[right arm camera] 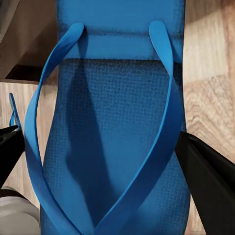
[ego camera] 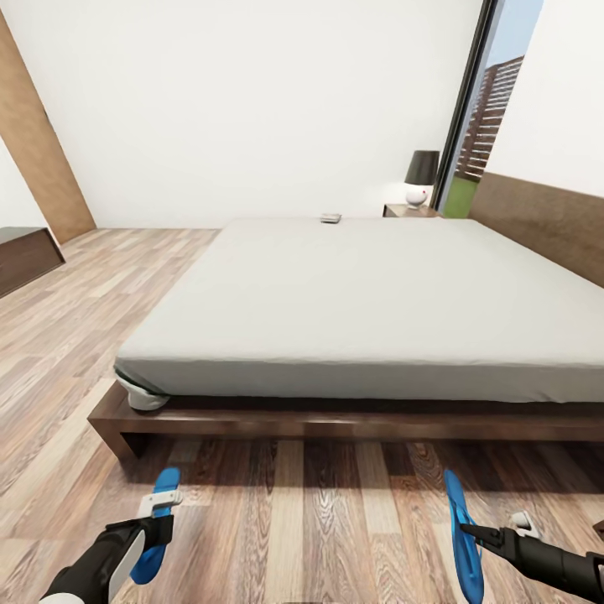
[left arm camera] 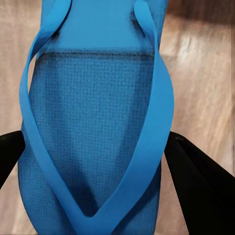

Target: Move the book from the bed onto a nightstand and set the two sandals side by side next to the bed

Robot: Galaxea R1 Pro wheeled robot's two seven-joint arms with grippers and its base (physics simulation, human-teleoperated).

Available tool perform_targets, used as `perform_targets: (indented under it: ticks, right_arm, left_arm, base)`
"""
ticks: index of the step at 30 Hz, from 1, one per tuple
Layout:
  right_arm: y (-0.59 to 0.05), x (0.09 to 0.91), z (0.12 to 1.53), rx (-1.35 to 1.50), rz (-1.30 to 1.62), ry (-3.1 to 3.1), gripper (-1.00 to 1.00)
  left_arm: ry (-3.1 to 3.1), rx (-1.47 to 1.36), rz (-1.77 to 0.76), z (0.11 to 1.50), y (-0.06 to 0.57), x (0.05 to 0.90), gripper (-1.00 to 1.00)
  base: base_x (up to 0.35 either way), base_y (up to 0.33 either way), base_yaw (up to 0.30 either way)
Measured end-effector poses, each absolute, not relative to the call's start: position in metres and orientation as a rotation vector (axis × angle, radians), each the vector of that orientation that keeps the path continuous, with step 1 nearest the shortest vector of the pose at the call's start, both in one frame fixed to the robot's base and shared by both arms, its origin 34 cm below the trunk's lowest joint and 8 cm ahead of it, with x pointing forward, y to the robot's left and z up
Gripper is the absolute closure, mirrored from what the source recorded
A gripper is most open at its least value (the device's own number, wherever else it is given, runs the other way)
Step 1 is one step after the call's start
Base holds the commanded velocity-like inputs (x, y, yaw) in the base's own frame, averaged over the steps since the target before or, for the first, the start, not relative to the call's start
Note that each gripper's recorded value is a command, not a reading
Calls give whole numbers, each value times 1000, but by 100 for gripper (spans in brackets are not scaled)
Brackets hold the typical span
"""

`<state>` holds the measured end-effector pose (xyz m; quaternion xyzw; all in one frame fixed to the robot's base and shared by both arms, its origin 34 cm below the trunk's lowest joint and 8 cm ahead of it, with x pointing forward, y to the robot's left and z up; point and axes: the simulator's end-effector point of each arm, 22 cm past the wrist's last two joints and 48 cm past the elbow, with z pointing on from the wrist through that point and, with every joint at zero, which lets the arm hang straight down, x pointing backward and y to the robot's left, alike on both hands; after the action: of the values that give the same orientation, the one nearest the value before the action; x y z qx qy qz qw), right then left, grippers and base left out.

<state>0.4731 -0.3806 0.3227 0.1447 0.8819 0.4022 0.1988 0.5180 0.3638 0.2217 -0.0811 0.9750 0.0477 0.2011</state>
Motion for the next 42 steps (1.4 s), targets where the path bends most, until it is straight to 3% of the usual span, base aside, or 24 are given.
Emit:
perform_targets:
  ticks: [42]
  right_arm:
    - [-380, 442, 262, 510, 1135, 2599, 100]
  left_arm:
    - [2860, -232, 140, 155, 355, 474, 100]
  base:
    - [0, 0, 0]
